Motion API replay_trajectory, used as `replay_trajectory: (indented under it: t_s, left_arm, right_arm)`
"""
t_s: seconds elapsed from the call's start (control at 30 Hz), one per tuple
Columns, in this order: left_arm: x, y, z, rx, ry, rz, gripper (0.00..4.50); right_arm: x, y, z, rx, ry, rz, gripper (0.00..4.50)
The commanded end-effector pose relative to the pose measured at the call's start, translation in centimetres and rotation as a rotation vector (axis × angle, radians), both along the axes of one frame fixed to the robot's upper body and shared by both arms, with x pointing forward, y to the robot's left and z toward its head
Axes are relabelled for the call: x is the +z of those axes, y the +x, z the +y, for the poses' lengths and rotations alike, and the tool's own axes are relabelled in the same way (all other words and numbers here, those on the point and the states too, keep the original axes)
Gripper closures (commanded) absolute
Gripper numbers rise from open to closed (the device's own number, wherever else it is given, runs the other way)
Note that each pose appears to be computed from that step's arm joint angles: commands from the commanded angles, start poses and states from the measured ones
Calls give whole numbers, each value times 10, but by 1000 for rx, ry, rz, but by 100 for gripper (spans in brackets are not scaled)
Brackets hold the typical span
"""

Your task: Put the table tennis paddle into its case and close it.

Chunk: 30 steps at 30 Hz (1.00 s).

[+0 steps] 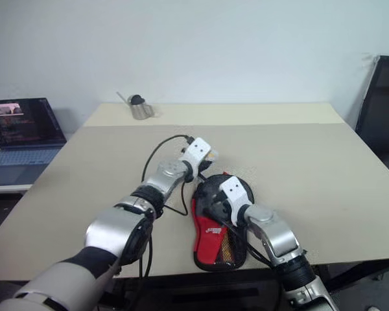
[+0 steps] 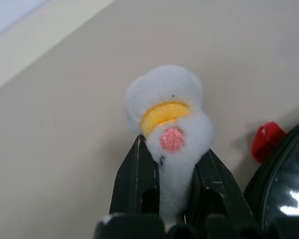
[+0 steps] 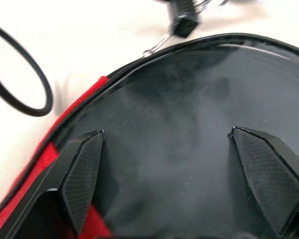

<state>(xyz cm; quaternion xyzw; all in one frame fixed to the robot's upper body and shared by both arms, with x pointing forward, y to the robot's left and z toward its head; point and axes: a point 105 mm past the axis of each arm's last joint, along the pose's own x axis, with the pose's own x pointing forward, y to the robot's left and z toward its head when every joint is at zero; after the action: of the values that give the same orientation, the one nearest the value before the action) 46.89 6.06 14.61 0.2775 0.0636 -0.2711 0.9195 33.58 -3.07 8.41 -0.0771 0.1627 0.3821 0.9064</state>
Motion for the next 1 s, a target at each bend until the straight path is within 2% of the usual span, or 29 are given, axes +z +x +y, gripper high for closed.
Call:
replay_trajectory:
  t_s: [0.03,0.33,0.47,0.57,0.7,0.8,0.93,1.0]
  left_arm:
    - [43,4,-22,-43,46,-172,419]
    - [78,-3,-66,-116,170,-377,419]
    - [80,-12,-90,-186,242,-449,419]
    - [67,-20,-105,-254,279,-435,419]
    - [34,-29,-114,-330,336,-348,419]
    - [3,-34,-108,-377,416,-274,419]
    - [-12,-31,-93,-356,420,-205,419]
    - [-8,-29,-88,-335,376,-190,345]
  right_arm:
    - [-57,-30,-5,-13,-74,243,0]
    - [-57,-47,-9,-45,-75,269,0]
    - [-56,-51,-9,-56,-71,275,0]
    - [-57,-53,-8,-64,-68,279,0]
    - [-57,-52,-8,-75,-63,278,0]
    - [-55,-51,-7,-83,-54,273,0]
    - [-54,-50,-6,-84,-48,272,0]
    - [-54,-49,-3,-75,-43,273,0]
